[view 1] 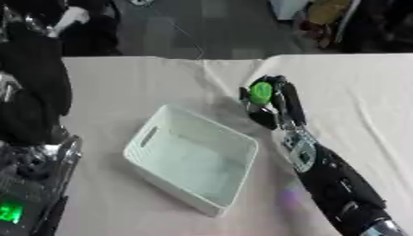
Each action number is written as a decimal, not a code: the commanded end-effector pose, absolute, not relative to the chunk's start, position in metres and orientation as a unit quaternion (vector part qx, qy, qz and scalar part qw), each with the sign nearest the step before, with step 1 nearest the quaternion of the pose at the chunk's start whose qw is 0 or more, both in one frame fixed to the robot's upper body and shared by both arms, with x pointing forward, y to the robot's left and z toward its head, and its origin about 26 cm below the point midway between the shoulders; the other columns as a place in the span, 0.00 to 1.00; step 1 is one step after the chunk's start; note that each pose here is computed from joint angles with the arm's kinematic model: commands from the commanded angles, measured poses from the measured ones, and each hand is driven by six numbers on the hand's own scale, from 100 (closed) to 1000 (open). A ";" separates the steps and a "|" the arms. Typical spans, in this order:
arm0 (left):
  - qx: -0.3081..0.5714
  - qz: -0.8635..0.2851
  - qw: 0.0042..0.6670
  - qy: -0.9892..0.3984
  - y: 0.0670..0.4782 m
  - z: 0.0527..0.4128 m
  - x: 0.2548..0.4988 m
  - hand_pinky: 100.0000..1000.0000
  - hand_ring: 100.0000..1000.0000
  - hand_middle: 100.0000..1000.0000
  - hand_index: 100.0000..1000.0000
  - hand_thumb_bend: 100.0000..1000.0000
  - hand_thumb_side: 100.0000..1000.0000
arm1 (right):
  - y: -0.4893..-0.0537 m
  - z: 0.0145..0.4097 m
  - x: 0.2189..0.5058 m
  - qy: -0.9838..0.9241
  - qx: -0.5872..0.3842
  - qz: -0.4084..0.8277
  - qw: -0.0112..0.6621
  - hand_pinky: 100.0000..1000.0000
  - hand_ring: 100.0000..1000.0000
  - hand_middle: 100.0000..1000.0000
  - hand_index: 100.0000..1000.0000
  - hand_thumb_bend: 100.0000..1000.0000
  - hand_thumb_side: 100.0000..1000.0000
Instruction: Pick up objects on the table and place them in the box.
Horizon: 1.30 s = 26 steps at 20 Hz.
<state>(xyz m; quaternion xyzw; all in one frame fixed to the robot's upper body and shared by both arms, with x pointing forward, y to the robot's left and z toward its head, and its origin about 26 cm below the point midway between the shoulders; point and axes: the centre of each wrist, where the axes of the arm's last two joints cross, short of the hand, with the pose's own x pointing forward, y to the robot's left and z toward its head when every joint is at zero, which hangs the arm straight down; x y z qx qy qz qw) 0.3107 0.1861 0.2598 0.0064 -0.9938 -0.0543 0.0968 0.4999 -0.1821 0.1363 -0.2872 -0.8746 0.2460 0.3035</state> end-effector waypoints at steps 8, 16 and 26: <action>0.013 -0.063 0.090 -0.994 0.190 0.264 0.308 0.47 0.64 0.78 0.76 0.22 1.00 | -0.172 0.220 0.492 -0.916 -0.221 0.254 0.218 0.00 0.00 0.00 0.00 0.12 0.35; 0.016 -0.064 0.092 -0.994 0.192 0.263 0.308 0.47 0.64 0.78 0.76 0.22 1.00 | -0.148 0.251 0.473 -0.931 -0.148 0.269 0.195 0.00 0.00 0.00 0.00 0.13 0.35; 0.016 -0.062 0.086 -0.994 0.192 0.264 0.308 0.47 0.64 0.78 0.77 0.21 1.00 | -0.099 0.245 0.436 -0.934 -0.040 0.291 0.204 0.00 0.00 0.00 0.00 0.15 0.34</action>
